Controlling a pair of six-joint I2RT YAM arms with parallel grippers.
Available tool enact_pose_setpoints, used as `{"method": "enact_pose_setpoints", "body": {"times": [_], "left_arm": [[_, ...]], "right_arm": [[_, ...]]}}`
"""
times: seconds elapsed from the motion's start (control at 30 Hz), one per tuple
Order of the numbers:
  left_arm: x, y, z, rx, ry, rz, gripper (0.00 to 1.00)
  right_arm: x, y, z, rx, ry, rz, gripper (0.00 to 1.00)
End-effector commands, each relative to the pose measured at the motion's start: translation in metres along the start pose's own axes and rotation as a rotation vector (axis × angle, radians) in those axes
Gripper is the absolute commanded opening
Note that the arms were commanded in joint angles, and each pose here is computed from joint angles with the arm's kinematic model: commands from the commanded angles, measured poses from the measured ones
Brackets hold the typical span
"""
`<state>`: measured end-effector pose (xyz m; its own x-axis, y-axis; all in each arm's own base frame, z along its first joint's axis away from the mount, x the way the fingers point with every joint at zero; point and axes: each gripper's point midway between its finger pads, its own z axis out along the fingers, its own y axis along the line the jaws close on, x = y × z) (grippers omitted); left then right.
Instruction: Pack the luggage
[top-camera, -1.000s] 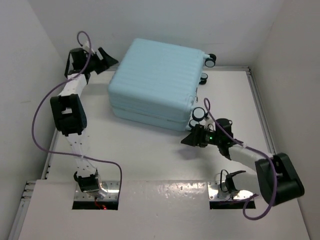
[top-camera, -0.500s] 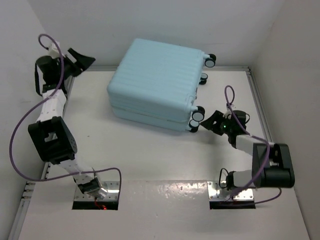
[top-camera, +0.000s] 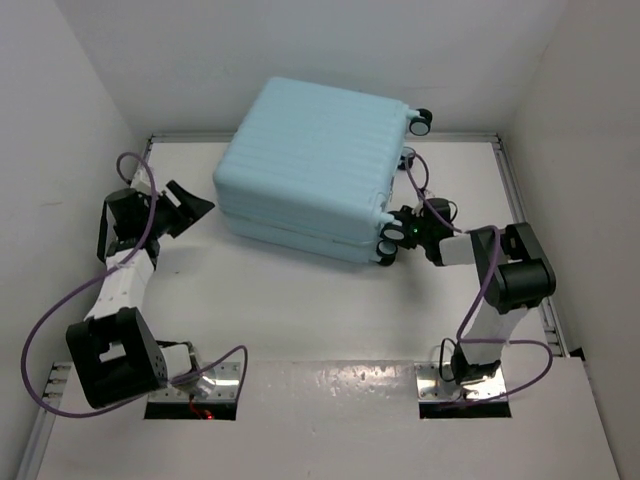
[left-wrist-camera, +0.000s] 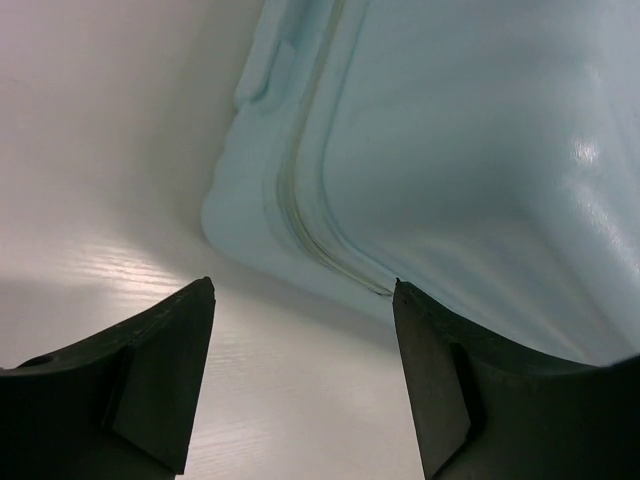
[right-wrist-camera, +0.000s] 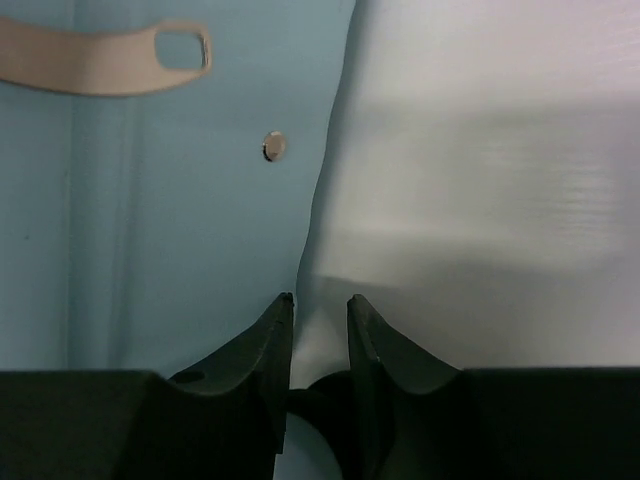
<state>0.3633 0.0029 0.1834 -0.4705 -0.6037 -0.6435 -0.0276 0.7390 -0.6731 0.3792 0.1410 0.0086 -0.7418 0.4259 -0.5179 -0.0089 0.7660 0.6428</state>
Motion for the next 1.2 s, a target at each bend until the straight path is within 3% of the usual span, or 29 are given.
{"method": "enact_pose_setpoints", "body": {"times": [0.0, 0.2, 0.3, 0.37, 0.47, 0.53, 0.57, 0.63, 0.67, 0.73, 0.77, 0.8, 0.9, 0.93, 1.0, 1.07, 1.13, 1.17], "left_arm": [[0.005, -0.011, 0.000, 0.005, 0.002, 0.003, 0.74], [0.028, -0.030, 0.014, 0.050, 0.069, -0.078, 0.74], [0.049, -0.044, 0.028, 0.096, 0.089, -0.142, 0.74], [0.051, -0.048, 0.044, 0.107, 0.063, -0.146, 0.72], [0.007, -0.060, 0.072, 0.132, -0.016, -0.126, 0.71], [-0.012, -0.035, 0.108, 0.067, -0.021, -0.156, 0.71], [-0.057, -0.046, 0.117, 0.091, -0.098, -0.131, 0.71], [-0.069, -0.024, 0.147, 0.027, -0.086, -0.131, 0.68], [-0.108, -0.036, 0.152, 0.040, -0.152, -0.085, 0.63], [-0.130, -0.026, 0.162, -0.033, -0.204, -0.045, 0.59], [-0.149, -0.022, 0.161, -0.056, -0.253, -0.021, 0.59], [-0.149, -0.020, 0.163, -0.063, -0.246, -0.010, 0.59], [-0.144, -0.021, 0.153, -0.122, -0.192, 0.057, 0.78], [-0.141, -0.019, 0.146, -0.146, -0.177, 0.079, 0.80], [-0.119, -0.034, 0.119, -0.183, -0.138, 0.179, 0.87], [-0.098, -0.054, 0.082, -0.193, -0.154, 0.271, 1.00], [-0.081, -0.072, 0.063, -0.146, -0.145, 0.313, 1.00], [-0.057, -0.071, 0.056, -0.129, -0.077, 0.305, 1.00]], "right_arm": [[0.035, 0.036, 0.001, -0.101, 0.067, -0.004, 0.27], [0.104, 0.065, -0.022, -0.159, 0.168, -0.004, 0.25], [0.122, 0.096, -0.040, -0.265, 0.167, -0.074, 0.26], [0.133, 0.134, -0.056, -0.398, 0.158, -0.203, 0.29], [0.140, 0.159, -0.077, -0.513, 0.160, -0.299, 0.39], [0.130, 0.148, -0.081, -0.498, 0.136, -0.339, 0.44], [0.125, 0.143, -0.086, -0.489, 0.114, -0.378, 0.46], [0.109, 0.127, -0.095, -0.442, 0.068, -0.418, 0.49], [0.096, 0.112, -0.096, -0.397, 0.033, -0.456, 0.50], [0.085, 0.086, -0.104, -0.296, 0.014, -0.440, 0.53], [0.063, 0.072, -0.113, -0.229, -0.068, -0.461, 0.54], [0.067, 0.056, -0.112, -0.181, -0.049, -0.450, 0.54], [0.037, 0.035, -0.125, -0.074, -0.164, -0.487, 0.59], [0.026, 0.030, -0.128, -0.031, -0.208, -0.490, 0.60], [0.009, 0.024, -0.134, 0.018, -0.271, -0.490, 0.60], [-0.007, 0.019, -0.137, 0.071, -0.333, -0.491, 0.61], [-0.021, 0.015, -0.139, 0.096, -0.382, -0.496, 0.61], [-0.030, 0.016, -0.140, 0.093, -0.417, -0.510, 0.60]]}}
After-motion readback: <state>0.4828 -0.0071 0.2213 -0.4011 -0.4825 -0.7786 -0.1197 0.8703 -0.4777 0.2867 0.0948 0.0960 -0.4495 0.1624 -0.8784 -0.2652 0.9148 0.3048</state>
